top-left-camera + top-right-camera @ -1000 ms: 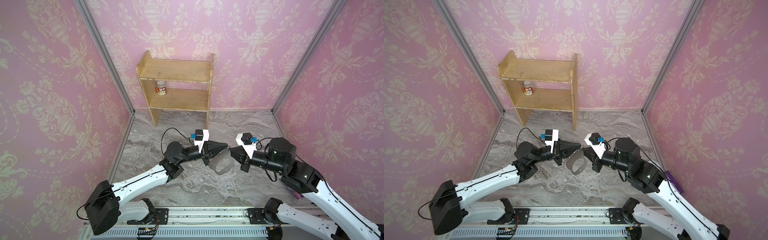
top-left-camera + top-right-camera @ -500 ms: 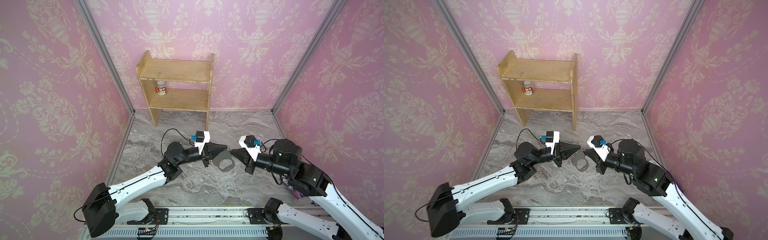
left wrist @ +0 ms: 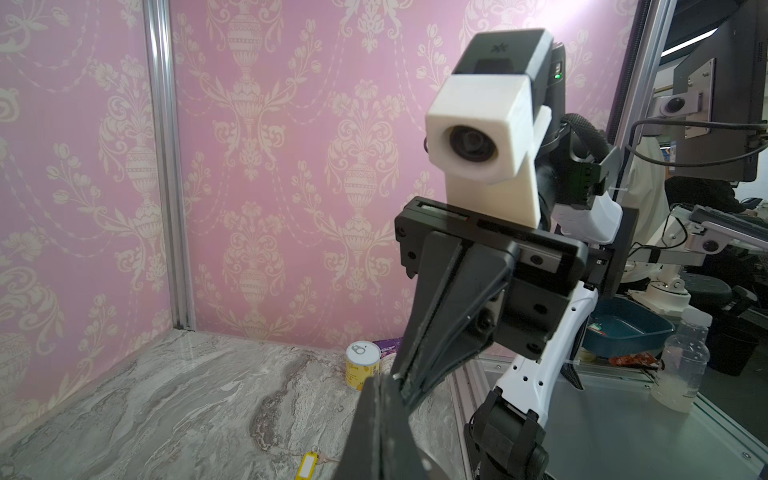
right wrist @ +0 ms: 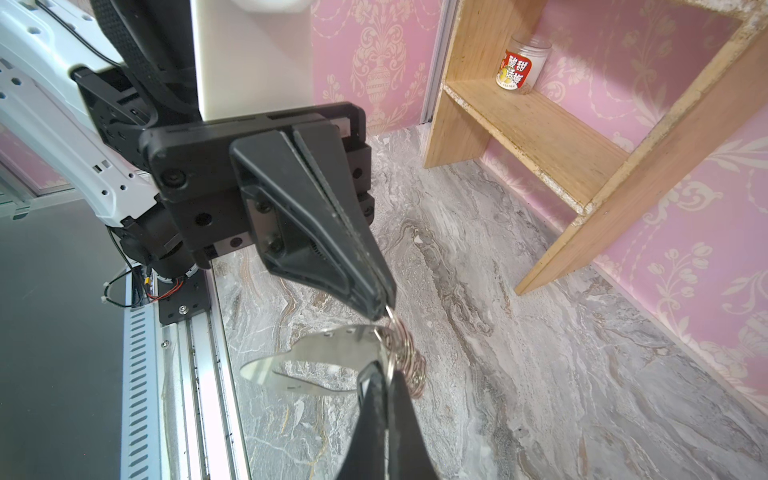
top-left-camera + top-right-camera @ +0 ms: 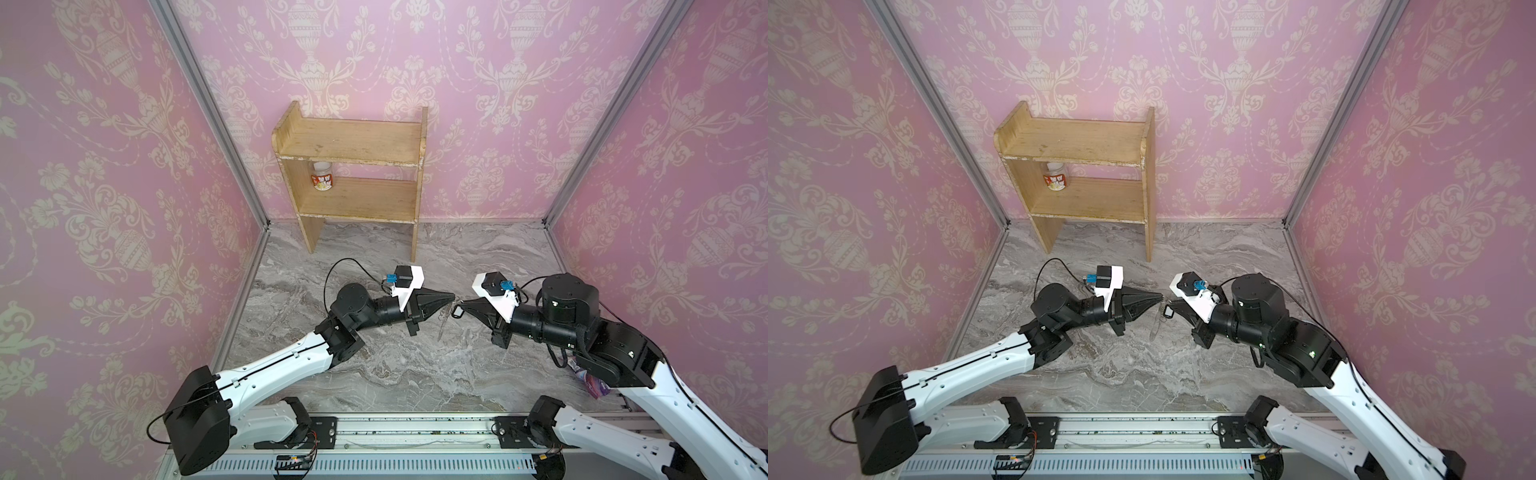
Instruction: Put the keys on the keyring
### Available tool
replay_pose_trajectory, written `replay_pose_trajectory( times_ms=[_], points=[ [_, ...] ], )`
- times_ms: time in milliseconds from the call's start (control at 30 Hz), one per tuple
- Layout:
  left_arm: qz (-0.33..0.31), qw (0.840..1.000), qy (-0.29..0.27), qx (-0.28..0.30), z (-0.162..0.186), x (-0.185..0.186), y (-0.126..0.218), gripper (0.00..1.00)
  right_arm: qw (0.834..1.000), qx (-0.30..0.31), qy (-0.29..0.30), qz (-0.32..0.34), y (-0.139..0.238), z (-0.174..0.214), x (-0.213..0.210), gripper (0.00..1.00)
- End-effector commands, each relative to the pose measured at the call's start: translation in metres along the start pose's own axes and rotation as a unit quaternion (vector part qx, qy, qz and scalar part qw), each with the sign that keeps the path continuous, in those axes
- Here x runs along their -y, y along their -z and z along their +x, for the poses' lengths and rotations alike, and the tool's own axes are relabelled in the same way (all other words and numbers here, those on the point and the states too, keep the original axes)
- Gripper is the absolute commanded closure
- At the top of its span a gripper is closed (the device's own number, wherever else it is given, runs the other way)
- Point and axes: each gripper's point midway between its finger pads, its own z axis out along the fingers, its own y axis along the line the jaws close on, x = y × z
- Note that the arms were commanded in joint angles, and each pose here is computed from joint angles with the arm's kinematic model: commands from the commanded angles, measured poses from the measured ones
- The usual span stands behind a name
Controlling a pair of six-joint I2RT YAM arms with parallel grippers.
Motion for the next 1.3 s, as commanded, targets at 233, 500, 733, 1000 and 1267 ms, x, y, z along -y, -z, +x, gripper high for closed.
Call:
replay_pose_trajectory(
  times_ms=[233, 500, 733, 1000, 1267],
  points=[
    [0.020, 1.000, -0.011, 0.015, -0.017, 0.009, 0.000, 1.00, 1.000, -0.001, 0.030, 0.005, -0.004, -0.007, 0.001, 1.00],
    [0.009, 0.999, -0.024, 0.030, -0.024, 0.006, 0.001, 1.00, 0.998, 0.037, 0.008, -0.059, -0.005, -0.017, -0.024, 1.00],
    [-0.002, 0.999, -0.025, 0.037, -0.023, 0.003, 0.004, 1.00, 0.999, 0.028, 0.012, -0.042, 0.000, -0.012, -0.023, 1.00],
    [0.008, 1.000, -0.014, 0.010, -0.012, 0.008, 0.009, 1.00, 0.997, -0.034, 0.060, 0.017, 0.010, 0.003, -0.002, 1.00],
    [0.002, 1.000, -0.014, -0.019, 0.003, 0.005, 0.010, 1.00, 0.994, -0.036, 0.092, 0.039, 0.016, -0.006, 0.006, 1.00]
  ],
)
